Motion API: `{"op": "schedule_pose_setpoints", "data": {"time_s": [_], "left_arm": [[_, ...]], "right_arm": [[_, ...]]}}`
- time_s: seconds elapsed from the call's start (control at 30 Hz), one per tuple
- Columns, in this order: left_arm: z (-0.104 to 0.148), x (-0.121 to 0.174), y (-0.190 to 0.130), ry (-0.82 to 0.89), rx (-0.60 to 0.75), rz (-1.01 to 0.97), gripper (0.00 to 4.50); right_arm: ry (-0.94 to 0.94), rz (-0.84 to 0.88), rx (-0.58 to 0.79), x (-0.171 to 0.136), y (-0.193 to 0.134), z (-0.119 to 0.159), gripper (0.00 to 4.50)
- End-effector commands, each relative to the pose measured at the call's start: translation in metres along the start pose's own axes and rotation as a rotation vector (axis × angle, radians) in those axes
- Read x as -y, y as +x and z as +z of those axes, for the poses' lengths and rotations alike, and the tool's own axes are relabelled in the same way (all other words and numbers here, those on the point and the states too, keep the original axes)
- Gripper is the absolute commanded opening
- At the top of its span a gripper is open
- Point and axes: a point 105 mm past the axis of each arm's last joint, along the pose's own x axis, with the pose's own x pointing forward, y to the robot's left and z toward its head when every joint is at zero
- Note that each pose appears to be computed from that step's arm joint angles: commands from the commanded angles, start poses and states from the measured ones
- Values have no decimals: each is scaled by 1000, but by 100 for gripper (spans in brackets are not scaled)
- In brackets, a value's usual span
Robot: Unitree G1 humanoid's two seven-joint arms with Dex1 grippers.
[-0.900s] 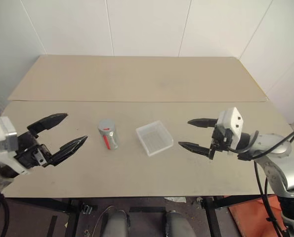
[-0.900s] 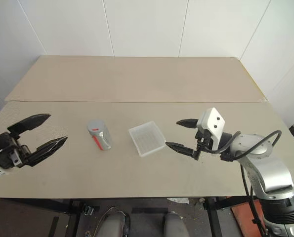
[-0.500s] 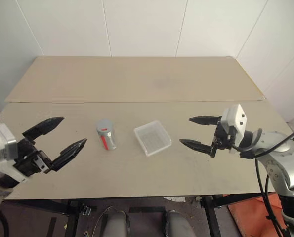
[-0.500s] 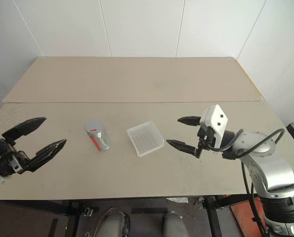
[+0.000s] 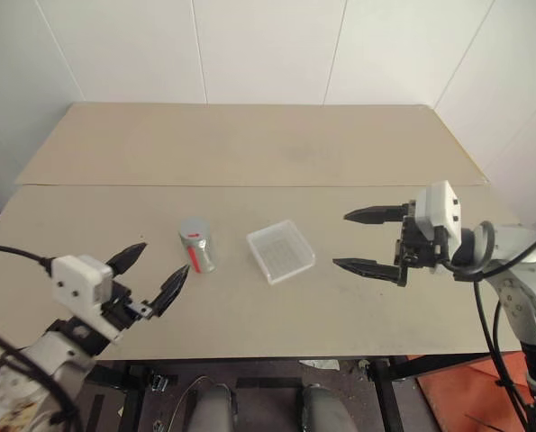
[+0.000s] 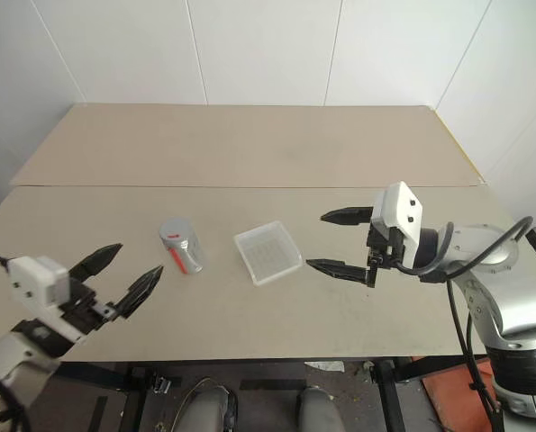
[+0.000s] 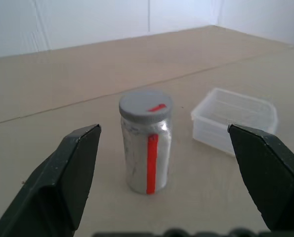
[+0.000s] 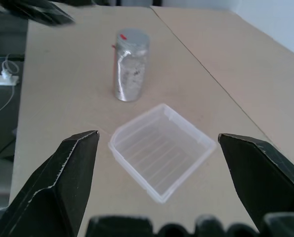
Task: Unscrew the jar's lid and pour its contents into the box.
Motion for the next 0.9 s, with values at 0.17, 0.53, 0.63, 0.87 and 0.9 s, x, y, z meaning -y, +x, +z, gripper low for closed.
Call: {"op": "schedule_pose_setpoints", "data": {"time_s": [0.17, 0.53, 0.63, 0.87, 0.9], "left_arm": [[-18, 2, 30, 7, 21, 28, 447], [-27, 1, 64, 17, 67, 114, 447], [-28, 1, 69, 12, 82, 133, 447], [-28, 5, 81, 2, 104, 117, 389], [-28, 5, 81, 5, 104, 114, 358]], "right_arm": [[-83, 57, 46, -4, 1, 21, 450], [-103, 84, 58, -9, -2, 24, 450], [-107, 90, 53, -9, 0, 23, 450], [-117, 101, 57, -10, 0, 22, 450], [-119, 101, 61, -10, 1, 23, 450]]}}
